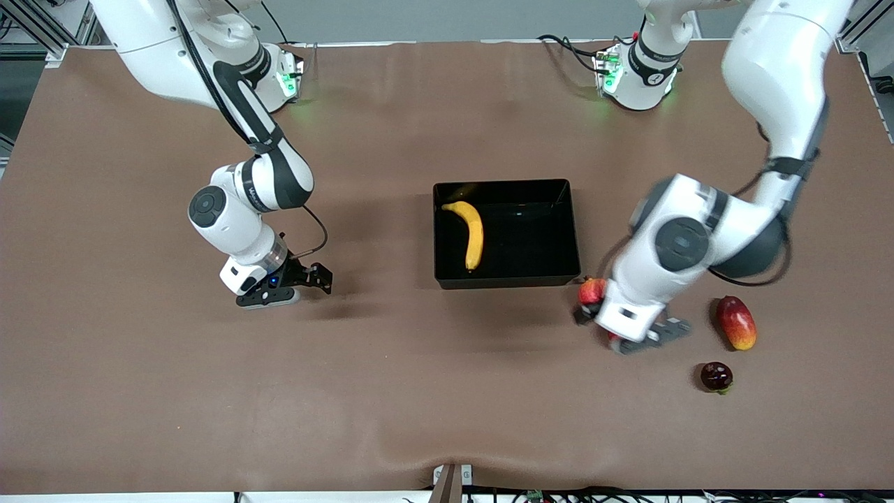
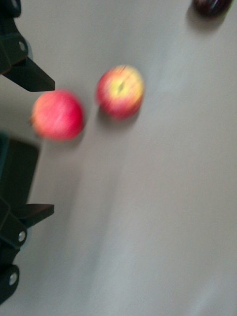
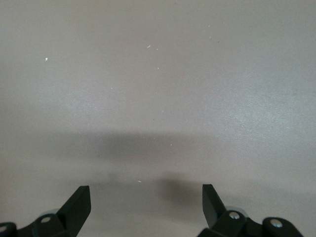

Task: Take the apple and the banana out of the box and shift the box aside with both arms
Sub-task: 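Release the apple and move the left gripper to the banana, then grasp the yellow banana and lift it out with the left gripper, then lower the banana beside the apples while the right gripper reaches the tray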

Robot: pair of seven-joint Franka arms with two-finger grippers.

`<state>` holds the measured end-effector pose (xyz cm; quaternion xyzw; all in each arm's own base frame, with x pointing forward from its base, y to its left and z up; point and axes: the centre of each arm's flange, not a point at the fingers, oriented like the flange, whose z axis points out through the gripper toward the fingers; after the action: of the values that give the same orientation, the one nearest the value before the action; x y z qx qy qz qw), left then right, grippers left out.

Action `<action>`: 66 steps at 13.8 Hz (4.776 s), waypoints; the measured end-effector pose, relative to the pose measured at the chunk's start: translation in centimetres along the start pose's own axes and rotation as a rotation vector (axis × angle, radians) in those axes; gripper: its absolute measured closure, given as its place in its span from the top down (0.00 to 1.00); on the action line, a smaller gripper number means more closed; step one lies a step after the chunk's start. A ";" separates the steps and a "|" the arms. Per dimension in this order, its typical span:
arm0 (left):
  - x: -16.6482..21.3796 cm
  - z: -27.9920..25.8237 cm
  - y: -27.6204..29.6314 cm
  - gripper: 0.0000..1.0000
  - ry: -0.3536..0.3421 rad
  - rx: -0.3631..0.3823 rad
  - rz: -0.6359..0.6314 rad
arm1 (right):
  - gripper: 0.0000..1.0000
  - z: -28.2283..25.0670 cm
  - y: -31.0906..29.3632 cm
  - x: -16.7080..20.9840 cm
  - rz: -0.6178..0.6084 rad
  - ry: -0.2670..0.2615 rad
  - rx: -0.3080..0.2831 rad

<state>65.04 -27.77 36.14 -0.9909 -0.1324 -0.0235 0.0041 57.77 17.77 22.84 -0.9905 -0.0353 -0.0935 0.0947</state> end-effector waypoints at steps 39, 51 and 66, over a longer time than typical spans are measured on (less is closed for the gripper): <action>-24.0 15.7 12.2 0.37 -0.155 -0.024 0.123 | 1.00 -3.1 -10.4 -1.9 0.059 0.024 0.065; -16.8 2.2 14.3 0.37 0.013 -0.040 0.068 | 1.00 -2.8 -14.0 -3.6 0.112 0.003 0.078; 4.0 -2.3 -19.2 0.37 -0.094 0.048 0.201 | 1.00 -2.8 -18.0 -5.3 0.045 0.003 0.099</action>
<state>63.73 -8.21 38.69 -0.9988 -0.0328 0.0267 0.0239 50.48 34.57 27.82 -0.9850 -0.0174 -0.0910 0.1456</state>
